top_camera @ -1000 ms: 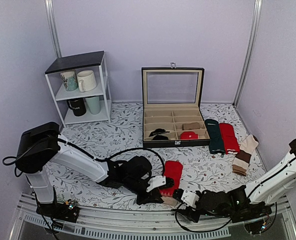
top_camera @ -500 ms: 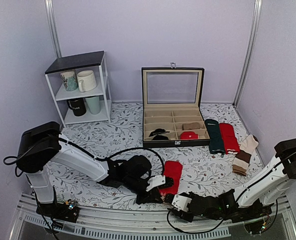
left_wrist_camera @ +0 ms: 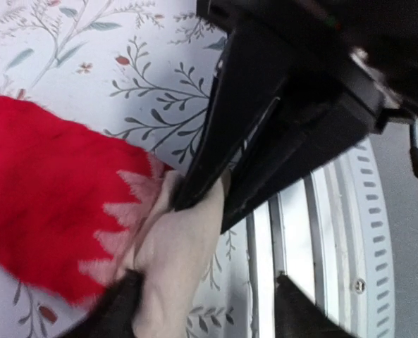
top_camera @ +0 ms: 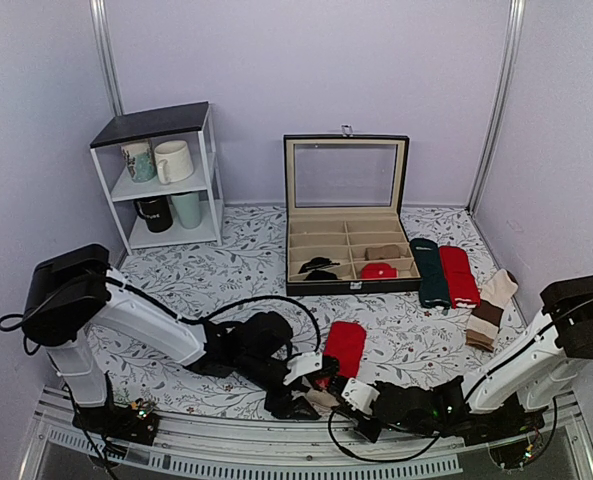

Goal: Roll the socks
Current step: Roll the sock at the center of the board.

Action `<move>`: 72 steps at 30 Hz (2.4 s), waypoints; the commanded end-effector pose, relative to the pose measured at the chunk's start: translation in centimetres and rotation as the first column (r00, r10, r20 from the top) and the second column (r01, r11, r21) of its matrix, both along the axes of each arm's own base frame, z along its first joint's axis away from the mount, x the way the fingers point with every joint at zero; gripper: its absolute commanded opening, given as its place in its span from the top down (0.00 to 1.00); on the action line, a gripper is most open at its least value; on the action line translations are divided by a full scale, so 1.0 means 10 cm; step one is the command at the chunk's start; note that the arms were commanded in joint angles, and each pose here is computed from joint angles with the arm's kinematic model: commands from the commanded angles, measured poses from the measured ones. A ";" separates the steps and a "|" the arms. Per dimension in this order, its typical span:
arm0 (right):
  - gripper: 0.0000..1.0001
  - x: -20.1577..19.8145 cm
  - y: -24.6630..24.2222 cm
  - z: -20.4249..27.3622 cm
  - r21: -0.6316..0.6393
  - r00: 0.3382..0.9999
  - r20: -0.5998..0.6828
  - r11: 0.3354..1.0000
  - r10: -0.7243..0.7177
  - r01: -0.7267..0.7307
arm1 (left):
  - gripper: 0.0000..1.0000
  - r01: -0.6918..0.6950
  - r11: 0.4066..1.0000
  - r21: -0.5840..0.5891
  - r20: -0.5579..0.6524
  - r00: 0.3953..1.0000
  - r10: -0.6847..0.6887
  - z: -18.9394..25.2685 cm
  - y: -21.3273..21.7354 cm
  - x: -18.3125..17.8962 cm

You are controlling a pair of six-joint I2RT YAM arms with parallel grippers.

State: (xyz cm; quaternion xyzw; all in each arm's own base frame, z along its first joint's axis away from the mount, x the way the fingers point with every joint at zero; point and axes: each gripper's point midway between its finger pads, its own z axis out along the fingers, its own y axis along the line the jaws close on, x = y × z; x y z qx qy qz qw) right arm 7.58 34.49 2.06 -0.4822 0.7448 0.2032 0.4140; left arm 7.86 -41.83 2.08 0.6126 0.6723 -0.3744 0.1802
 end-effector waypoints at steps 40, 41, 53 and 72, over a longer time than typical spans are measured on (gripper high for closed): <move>0.90 -0.39 -0.43 -0.75 -0.111 0.760 -0.639 0.992 -0.117 0.059 | 0.33 0.182 0.961 -0.209 0.439 0.895 -0.074 0.25 0.24 -0.17; 0.90 -0.39 -0.44 -0.75 -0.112 0.760 -0.640 0.992 -0.115 0.057 | 0.33 0.176 0.963 -0.206 0.443 0.894 -0.069 0.24 0.24 -0.16; 0.90 -0.40 -0.47 -0.76 -0.115 0.743 -0.659 0.992 -0.115 0.052 | 0.43 0.132 0.984 -0.121 0.429 0.901 -0.068 -0.03 0.22 -0.12; 0.90 -0.43 -0.48 -0.85 -0.140 0.719 -0.684 0.989 -0.128 0.044 | 0.70 0.141 0.979 -0.145 0.392 0.917 -0.074 0.02 0.15 -0.17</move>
